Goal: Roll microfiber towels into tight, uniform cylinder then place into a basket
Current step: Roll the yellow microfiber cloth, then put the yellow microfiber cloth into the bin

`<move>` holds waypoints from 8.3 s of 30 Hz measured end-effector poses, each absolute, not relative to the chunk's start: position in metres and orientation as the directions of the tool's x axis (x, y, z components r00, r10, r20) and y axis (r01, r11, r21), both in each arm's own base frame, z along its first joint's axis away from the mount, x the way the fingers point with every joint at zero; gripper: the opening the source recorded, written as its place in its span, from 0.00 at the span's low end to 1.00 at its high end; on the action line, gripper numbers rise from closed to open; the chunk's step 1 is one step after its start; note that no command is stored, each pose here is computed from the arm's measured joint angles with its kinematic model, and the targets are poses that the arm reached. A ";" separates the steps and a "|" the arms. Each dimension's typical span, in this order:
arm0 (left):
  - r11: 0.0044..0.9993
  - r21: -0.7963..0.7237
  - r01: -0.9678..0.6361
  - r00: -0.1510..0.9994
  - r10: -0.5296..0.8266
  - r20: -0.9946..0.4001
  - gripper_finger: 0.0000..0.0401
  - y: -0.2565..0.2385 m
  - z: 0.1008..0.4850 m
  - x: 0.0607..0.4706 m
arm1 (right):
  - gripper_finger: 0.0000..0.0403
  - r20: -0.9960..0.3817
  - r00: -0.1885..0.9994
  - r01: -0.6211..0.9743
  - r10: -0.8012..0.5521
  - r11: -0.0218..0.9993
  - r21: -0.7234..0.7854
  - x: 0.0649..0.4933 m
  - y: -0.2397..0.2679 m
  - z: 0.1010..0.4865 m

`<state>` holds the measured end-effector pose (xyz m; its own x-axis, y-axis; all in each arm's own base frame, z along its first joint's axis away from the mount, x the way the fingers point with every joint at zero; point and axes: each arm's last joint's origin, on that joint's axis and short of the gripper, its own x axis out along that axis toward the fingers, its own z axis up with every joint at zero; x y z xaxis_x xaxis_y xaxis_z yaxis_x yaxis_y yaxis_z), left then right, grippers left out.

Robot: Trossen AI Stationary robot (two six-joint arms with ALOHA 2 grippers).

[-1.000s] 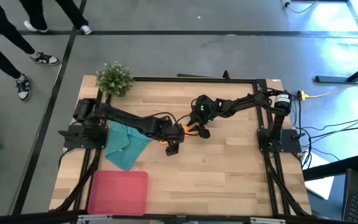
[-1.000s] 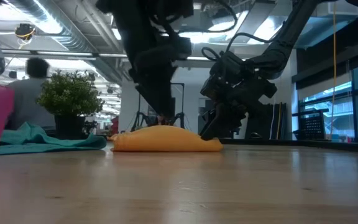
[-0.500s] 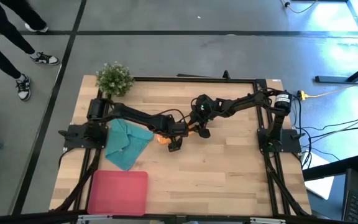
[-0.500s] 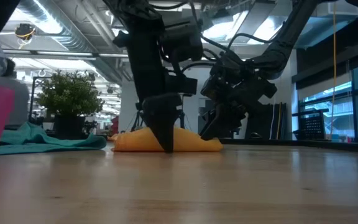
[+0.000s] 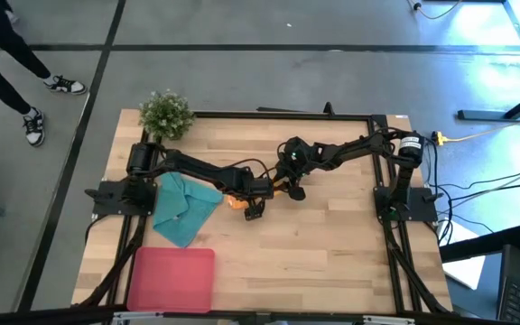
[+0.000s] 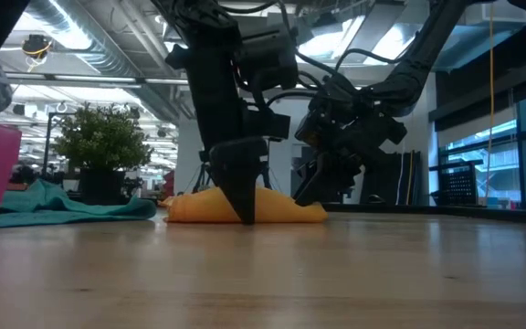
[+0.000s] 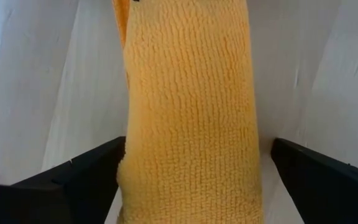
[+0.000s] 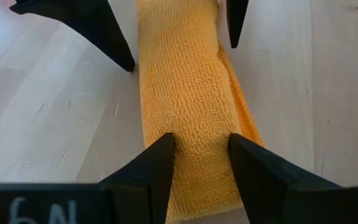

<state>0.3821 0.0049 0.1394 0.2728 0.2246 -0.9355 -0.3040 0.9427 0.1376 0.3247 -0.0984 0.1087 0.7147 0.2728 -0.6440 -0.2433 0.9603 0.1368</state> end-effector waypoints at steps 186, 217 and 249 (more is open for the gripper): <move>0.987 -0.145 0.069 0.351 -0.160 -0.922 0.03 -0.293 0.172 0.126 | 0.39 -0.636 0.725 -0.214 0.265 0.964 0.158 0.230 -0.064 0.254; 0.963 -0.266 0.052 0.311 -0.269 -0.912 0.03 -0.292 0.154 0.124 | 0.39 -0.636 0.725 -0.214 0.265 0.964 0.158 0.230 -0.064 0.254; 0.961 -0.272 0.055 0.280 -0.277 -0.919 0.52 -0.292 0.153 0.122 | 0.39 -0.635 0.725 -0.214 0.265 0.964 0.158 0.230 -0.064 0.254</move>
<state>0.1223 -0.2916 0.1533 0.2802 -0.2767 -0.9192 0.0549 0.9606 -0.2724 0.2296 -0.0640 0.2541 0.7254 0.2647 -0.6354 -0.2138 0.9641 0.1575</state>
